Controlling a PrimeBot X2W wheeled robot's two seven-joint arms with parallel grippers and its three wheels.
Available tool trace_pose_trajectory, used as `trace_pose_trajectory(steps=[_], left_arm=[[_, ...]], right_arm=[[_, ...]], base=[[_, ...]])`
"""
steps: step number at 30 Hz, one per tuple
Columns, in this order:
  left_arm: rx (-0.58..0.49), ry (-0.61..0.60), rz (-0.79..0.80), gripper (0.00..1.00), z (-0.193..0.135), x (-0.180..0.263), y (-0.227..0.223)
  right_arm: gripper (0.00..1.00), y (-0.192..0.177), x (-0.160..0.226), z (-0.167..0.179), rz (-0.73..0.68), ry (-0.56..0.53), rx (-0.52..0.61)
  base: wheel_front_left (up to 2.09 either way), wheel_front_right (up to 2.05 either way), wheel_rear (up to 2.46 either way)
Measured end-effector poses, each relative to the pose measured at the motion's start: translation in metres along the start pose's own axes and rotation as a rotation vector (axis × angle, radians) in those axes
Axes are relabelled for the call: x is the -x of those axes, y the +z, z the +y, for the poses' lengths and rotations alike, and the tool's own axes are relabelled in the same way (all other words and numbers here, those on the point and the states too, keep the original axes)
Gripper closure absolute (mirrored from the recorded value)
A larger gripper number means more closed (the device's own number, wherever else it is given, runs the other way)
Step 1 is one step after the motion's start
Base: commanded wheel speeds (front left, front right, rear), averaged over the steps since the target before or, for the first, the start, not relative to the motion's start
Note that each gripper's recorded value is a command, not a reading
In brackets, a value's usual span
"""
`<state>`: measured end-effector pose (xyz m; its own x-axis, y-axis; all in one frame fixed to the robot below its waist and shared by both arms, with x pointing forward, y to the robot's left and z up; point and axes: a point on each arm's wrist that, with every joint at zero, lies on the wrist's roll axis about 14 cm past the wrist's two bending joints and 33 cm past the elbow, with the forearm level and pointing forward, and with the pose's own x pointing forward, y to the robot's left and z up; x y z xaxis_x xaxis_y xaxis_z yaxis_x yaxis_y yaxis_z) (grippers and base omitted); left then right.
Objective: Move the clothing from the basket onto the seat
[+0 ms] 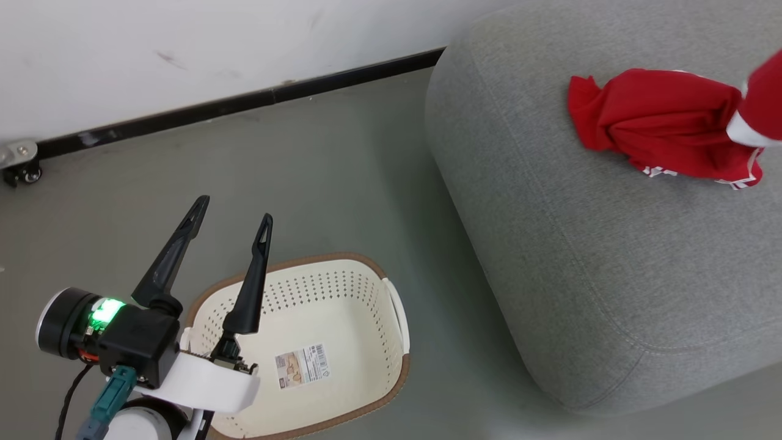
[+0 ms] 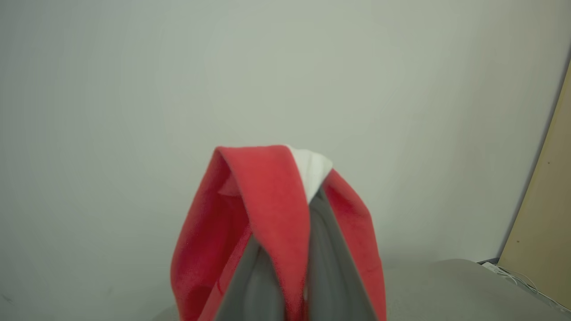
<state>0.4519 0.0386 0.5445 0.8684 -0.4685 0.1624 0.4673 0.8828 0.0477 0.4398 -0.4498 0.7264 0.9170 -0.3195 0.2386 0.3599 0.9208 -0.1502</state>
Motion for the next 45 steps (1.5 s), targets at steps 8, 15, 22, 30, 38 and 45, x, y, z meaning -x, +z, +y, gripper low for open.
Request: trace_pose_trajectory(steps=[8,15,22,30,38,45], left_arm=[[-0.025,0.002,0.045,0.0,0.01,0.001,-0.009],[-0.026,-0.002,0.095,0.0,0.015,0.002,-0.022],[-0.022,-0.025,0.126,0.0,0.016,-0.003,-0.032],[-0.005,-0.042,0.13,0.0,0.014,-0.014,-0.039],[0.01,-0.048,0.143,0.0,0.014,-0.02,-0.05],[0.007,-0.047,0.139,0.0,0.016,-0.026,-0.054]], right_arm=[[1.0,-0.022,-0.021,0.002,0.014,-0.042,0.011],[1.0,-0.076,-0.025,0.018,0.105,-0.06,-0.04],[1.0,-0.16,-0.002,0.032,0.293,-0.086,-0.074],[1.0,-0.207,0.016,0.038,0.409,-0.097,-0.048],[1.0,-0.239,0.034,0.039,0.501,-0.102,-0.008],[1.0,-0.26,0.049,0.034,0.574,-0.118,0.018]], base=[[0.0,0.0,0.0],[0.0,0.0,0.0],[0.0,0.0,0.0],[0.0,0.0,0.0],[0.0,0.0,0.0],[0.0,0.0,0.0]])
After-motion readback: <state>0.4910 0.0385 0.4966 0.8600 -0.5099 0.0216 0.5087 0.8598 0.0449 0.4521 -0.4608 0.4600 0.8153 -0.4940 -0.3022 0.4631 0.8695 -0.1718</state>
